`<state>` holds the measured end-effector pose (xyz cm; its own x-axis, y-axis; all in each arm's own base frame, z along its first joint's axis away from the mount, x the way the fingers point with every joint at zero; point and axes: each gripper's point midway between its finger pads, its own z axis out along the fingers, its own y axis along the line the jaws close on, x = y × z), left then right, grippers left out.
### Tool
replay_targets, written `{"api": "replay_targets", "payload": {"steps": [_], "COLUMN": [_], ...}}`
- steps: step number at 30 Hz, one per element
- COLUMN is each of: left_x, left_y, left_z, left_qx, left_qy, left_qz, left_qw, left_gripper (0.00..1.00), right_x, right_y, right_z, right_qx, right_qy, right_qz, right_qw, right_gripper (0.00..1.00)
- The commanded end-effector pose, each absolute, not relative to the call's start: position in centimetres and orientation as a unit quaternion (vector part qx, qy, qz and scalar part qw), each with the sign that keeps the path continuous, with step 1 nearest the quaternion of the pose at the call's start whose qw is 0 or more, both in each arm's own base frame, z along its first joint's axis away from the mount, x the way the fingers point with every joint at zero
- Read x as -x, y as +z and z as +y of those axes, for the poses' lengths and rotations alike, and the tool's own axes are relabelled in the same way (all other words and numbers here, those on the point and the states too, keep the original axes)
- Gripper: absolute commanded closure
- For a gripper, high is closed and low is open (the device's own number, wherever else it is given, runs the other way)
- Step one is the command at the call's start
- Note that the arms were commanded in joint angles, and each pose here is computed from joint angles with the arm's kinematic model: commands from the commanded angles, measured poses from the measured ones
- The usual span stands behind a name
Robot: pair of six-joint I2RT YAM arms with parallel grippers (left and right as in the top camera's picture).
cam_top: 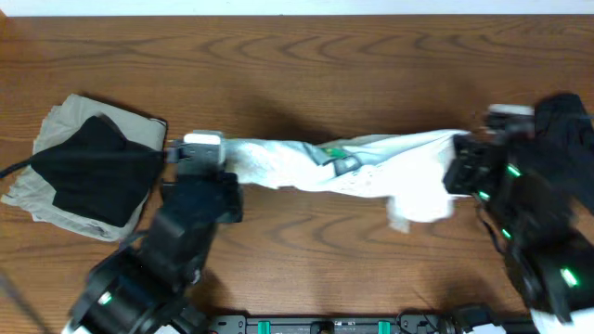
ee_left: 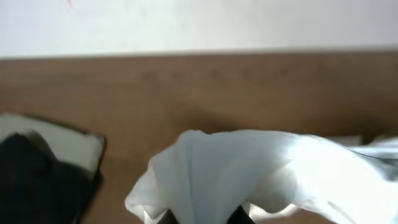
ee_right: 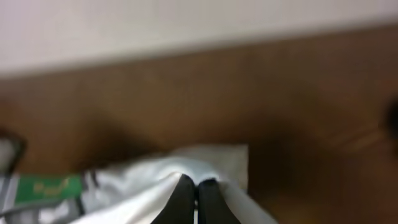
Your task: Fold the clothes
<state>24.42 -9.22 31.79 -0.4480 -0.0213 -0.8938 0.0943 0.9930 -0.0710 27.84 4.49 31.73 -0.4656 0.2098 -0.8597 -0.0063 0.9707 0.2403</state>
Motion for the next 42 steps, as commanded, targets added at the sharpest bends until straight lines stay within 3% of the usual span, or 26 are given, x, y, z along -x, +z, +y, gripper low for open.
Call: {"api": "replay_targets", "payload": {"steps": [1,3,7,8,10,12,19,29,36,42], "left_x": [-24.2,-24.6,-25.6,-26.0,-26.5,-27.0,-28.4,-32.2,-33.0,-33.6], "left_y": [33.6,33.2,30.8,30.0,28.1,26.3,22.7,25.7,24.6,23.6], "left_z": [-8.2,-8.3,-9.1,-9.4,-9.9,-10.5,-11.6,-10.1,-8.4,-8.2], "left_qx": [-0.009,-0.009,-0.025,-0.031,-0.041,-0.054,-0.074,0.0,0.019,0.02], "left_qy": [-0.047,-0.038,-0.012,-0.002,0.016,0.029,0.063,0.098,0.121,0.13], "left_qz": [0.835,0.839,0.861,0.869,0.884,0.898,0.918,0.878,0.884,0.889], "left_qw": [0.549,0.543,0.508,0.494,0.466,0.435,0.384,0.468,0.451,0.439], "left_gripper": [0.95,0.94,0.94,0.94,0.94,0.94,0.95,0.94,0.94,0.94], "right_x": [-27.6,-28.4,-31.6,-32.3,-33.1,-33.2,-31.2,-24.5,-19.9,-15.0], "right_y": [34.1,33.2,27.2,25.4,22.2,19.5,16.9,16.0,10.2,7.4], "right_z": [0.6,-1.0,-1.1,-0.8,-0.6,-0.5,2.9,11.4,15.3,18.4], "right_qx": [-0.099,-0.121,-0.105,-0.1,-0.093,-0.097,-0.058,0.157,0.15,0.215], "right_qy": [0.012,-0.028,-0.046,-0.046,-0.053,-0.059,0.019,0.114,0.13,0.142], "right_qz": [0.828,0.832,0.889,0.903,0.925,0.941,0.968,0.967,0.975,0.965], "right_qw": [0.552,0.54,0.444,0.415,0.363,0.318,0.242,0.166,0.099,0.056], "right_gripper": [0.99,0.99,0.99,0.82,0.58,0.52,0.51,0.52,0.52,0.54]}}
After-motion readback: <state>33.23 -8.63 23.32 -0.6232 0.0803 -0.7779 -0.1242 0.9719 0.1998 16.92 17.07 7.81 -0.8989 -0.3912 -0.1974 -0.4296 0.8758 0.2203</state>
